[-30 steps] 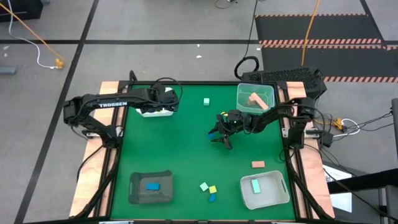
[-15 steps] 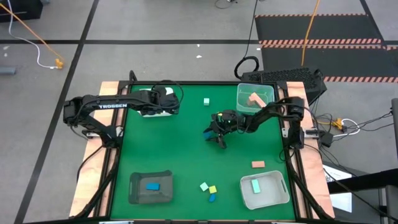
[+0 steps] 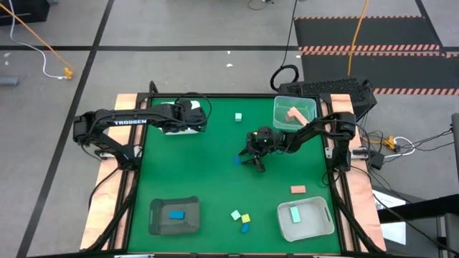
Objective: Sort & place blocks by color
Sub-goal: Put the top blue block into the black bin
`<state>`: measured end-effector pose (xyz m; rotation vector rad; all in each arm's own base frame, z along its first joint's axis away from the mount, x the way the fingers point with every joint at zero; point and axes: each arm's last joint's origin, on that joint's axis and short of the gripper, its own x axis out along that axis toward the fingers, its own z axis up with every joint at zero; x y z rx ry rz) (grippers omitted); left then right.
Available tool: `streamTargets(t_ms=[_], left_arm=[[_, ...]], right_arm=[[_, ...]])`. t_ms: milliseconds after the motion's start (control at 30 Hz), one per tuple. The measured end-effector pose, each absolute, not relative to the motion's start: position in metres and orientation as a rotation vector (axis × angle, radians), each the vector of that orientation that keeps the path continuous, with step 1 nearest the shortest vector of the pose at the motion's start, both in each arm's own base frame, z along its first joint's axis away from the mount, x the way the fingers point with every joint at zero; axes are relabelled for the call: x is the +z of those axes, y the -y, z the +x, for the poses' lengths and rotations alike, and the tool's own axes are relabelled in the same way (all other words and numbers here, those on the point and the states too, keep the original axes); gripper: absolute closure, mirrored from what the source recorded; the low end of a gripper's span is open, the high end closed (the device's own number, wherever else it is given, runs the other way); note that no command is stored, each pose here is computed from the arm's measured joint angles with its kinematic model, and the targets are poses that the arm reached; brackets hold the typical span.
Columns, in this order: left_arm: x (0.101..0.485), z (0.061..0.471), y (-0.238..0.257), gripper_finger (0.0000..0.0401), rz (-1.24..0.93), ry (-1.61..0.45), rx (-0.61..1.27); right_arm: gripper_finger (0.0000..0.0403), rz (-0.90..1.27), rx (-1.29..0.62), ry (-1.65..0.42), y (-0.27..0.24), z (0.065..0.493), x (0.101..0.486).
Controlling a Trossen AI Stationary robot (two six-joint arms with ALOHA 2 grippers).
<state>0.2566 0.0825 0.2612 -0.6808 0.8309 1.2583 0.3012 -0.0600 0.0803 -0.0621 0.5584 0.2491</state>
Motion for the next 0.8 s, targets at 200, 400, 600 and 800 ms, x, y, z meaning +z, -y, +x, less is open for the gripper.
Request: streamTargets(t_ms=[200, 400, 600, 800], left_arm=[[0.261, 0.257, -0.083, 0.0210, -0.681, -0.831, 1.258], [0.261, 0.257, -0.083, 0.0210, -0.681, -0.830, 1.258], [0.261, 0.257, -0.083, 0.0210, -0.681, -0.830, 1.258], [0.261, 0.257, -0.083, 0.0210, -0.681, -0.830, 1.258]], right_arm=[[0.0206, -0.013, 0.236, -0.546, 0.059, 0.303, 0.080], [0.0206, -0.034, 0.261, -0.487, 0.050, 0.309, 0.085], [0.0206, -0.090, 0.238, -0.482, 0.039, 0.317, 0.089], [0.0206, -0.108, 0.190, -0.476, 0.040, 0.323, 0.092]])
